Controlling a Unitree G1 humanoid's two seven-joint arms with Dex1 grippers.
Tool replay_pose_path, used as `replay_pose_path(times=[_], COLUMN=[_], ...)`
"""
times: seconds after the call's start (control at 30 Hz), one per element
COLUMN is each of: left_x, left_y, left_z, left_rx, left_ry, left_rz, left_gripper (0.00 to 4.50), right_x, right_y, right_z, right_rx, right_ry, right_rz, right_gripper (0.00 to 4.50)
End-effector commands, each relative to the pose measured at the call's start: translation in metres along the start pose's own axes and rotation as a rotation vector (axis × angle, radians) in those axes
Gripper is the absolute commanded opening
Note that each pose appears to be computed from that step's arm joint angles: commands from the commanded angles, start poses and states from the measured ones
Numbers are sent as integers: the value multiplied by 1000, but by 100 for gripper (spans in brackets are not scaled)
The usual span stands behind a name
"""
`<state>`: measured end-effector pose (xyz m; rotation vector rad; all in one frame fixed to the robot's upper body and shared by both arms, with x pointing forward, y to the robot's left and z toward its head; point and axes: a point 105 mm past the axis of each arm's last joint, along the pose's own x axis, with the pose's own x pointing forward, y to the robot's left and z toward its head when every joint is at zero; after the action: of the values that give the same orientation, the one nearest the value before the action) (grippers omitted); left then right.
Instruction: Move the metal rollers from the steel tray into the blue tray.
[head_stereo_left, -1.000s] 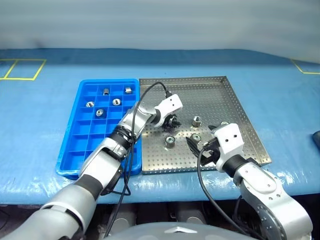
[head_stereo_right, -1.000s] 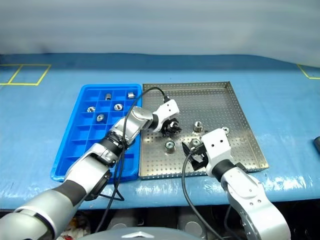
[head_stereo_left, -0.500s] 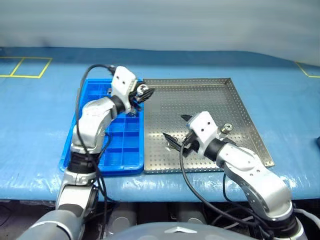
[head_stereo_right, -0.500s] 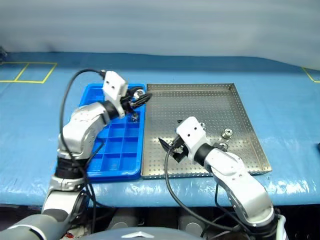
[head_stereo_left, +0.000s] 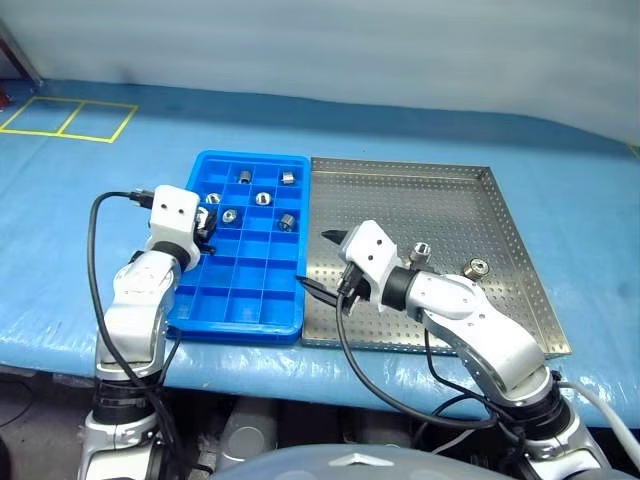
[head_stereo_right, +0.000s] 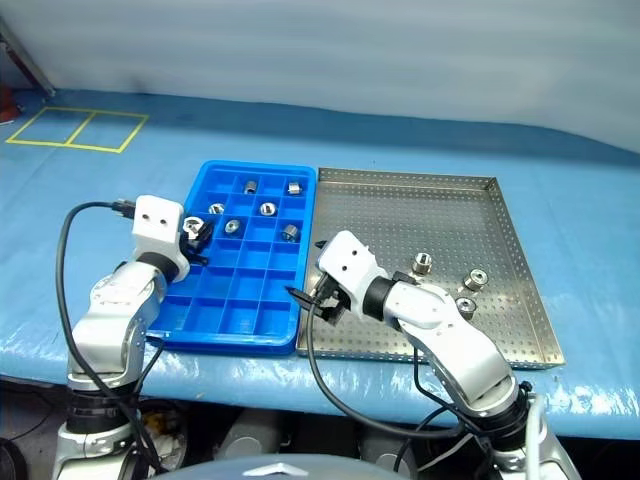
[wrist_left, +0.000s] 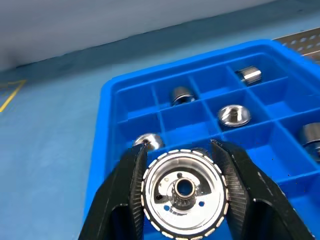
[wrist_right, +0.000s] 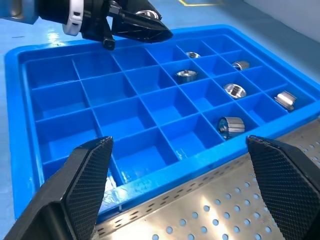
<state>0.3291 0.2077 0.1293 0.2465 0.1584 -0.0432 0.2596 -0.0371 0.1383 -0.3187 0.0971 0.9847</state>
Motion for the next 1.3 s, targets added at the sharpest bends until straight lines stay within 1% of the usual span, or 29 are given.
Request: replay_pose_path(times=[0.03, 0.23, 0.43, 0.5, 0.57, 0.6, 0.67, 0.77, 0.8, 0.9, 0.97, 1.07, 1.2, 1.3], left_x=[-1, 10, 10, 10, 10, 11, 12, 9, 7, 0, -5, -8, -10, -14], left_y=[3, -7, 1, 3, 2, 0, -7, -32, -40, -64, -81, -109, -142, -162], left_z=[8, -12, -28, -30, -27, -23, -8, 27, 37, 63, 74, 75, 68, 60], left_rx=[-6, 7, 21, 3, -11, -22, -37, -108, -123, -166, -164, -103, 5, 72], left_ry=[-47, 20, 83, 91, 79, 61, -3, -153, -193, -278, -304, -278, -214, -158], left_rz=[38, 3, 50, 62, 49, 39, -2, -166, -223, -402, -527, -723, -960, -1115], left_gripper=[171, 171, 171, 171, 244, 269, 339, 440, 448, 448, 448, 448, 448, 448], right_x=[1, 1, -4, -7, -9, -11, -13, -16, -18, -26, -34, -50, -70, -79], right_y=[1, 2, 0, -1, -2, -3, -4, -6, -6, -12, -16, -21, -21, -20], right_z=[13, 13, 10, 8, 7, 6, 6, 6, 7, 5, 1, -9, -25, -33], right_rx=[-31, -25, -8, -1, 5, 7, 10, 11, 10, 6, 7, 17, 34, 54], right_ry=[-50, -53, -44, -38, -35, -33, -31, -31, -30, -15, 3, 52, 129, 160], right_rz=[11, 5, -34, -48, -62, -70, -82, -101, -108, -147, -177, -224, -281, -320], right_gripper=[450, 450, 450, 450, 450, 450, 450, 450, 450, 450, 450, 450, 450, 450])
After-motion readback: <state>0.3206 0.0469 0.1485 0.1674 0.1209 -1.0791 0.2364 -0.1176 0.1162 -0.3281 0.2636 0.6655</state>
